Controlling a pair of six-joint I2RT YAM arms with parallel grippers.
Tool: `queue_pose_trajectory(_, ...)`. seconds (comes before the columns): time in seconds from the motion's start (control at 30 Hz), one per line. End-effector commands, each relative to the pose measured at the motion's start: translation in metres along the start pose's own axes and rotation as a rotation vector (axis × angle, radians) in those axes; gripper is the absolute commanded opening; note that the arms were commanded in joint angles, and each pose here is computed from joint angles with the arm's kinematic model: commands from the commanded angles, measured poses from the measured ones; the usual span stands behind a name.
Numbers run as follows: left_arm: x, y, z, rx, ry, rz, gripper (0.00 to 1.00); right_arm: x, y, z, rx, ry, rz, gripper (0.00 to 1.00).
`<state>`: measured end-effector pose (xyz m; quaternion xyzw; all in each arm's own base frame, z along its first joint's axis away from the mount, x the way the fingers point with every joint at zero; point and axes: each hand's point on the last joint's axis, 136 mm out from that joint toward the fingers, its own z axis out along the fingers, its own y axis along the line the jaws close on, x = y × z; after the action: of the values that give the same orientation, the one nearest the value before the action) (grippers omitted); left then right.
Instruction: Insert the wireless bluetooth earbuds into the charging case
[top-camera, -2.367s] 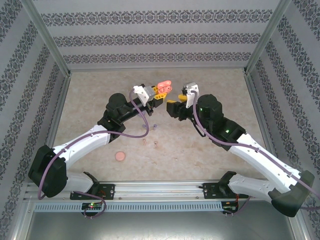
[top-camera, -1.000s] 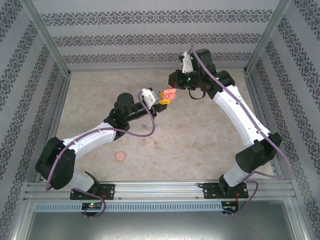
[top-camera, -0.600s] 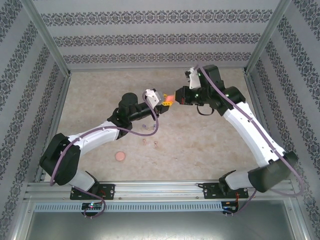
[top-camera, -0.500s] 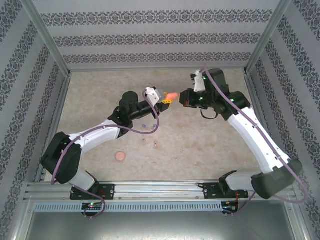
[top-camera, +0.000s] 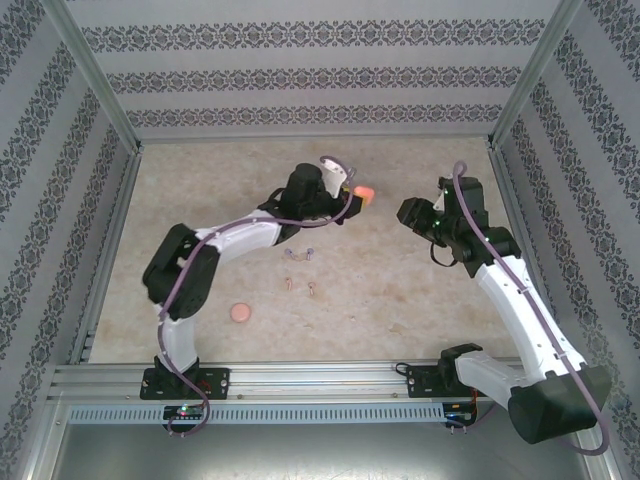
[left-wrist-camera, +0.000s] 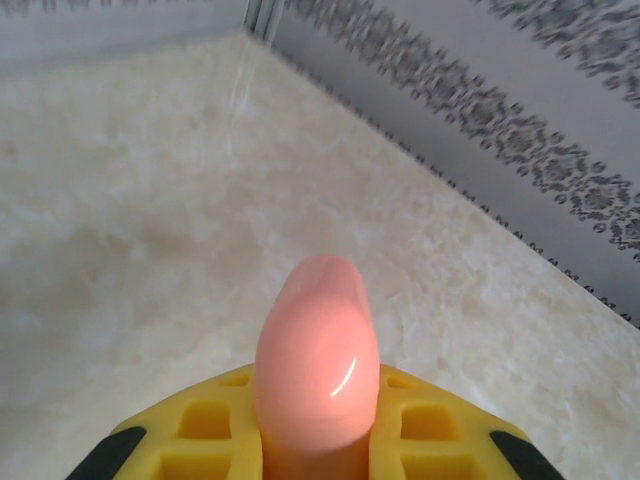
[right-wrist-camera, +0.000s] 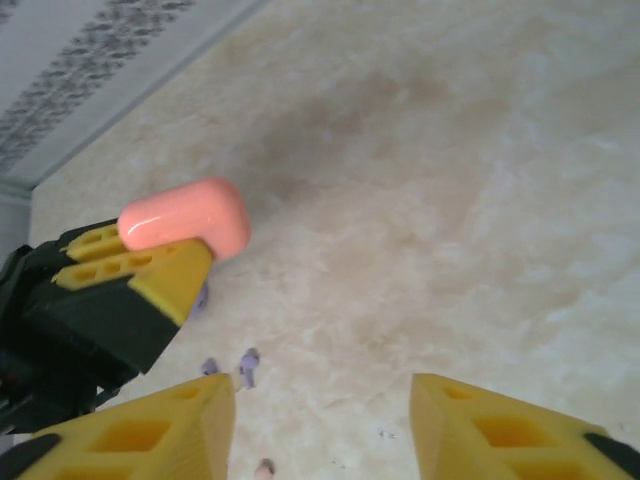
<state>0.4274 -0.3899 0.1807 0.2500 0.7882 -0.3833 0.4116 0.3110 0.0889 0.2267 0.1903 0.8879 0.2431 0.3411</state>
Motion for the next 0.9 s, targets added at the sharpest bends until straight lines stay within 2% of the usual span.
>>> queue_pose_trajectory(0.0, 0.043, -0.001, 0.025, -0.011, 0.193, -0.252, 0.0, -0.013, -0.007, -0.004, 0.011, -0.085, 0.021, 0.55)
queue_pose_trajectory(0.17, 0.07, 0.003, 0.06, -0.034, 0.279, -0.362, 0.0, -0.007, -0.019, 0.004, 0.026, -0.067, 0.04, 0.62)
queue_pose_trajectory(0.43, 0.099, 0.025, 0.088, -0.142, 0.358, -0.5, 0.0, -0.001, -0.029, 0.009, 0.043, -0.04, 0.04, 0.66)
queue_pose_trajectory(0.73, 0.125, 0.053, 0.083, -0.334, 0.454, -0.542, 0.24, -0.001, -0.032, 0.005, 0.036, -0.031, 0.043, 0.7)
queue_pose_trajectory(0.87, 0.13, 0.063, 0.073, -0.42, 0.485, -0.534, 0.38, -0.002, -0.03, 0.001, 0.029, -0.033, 0.041, 0.72)
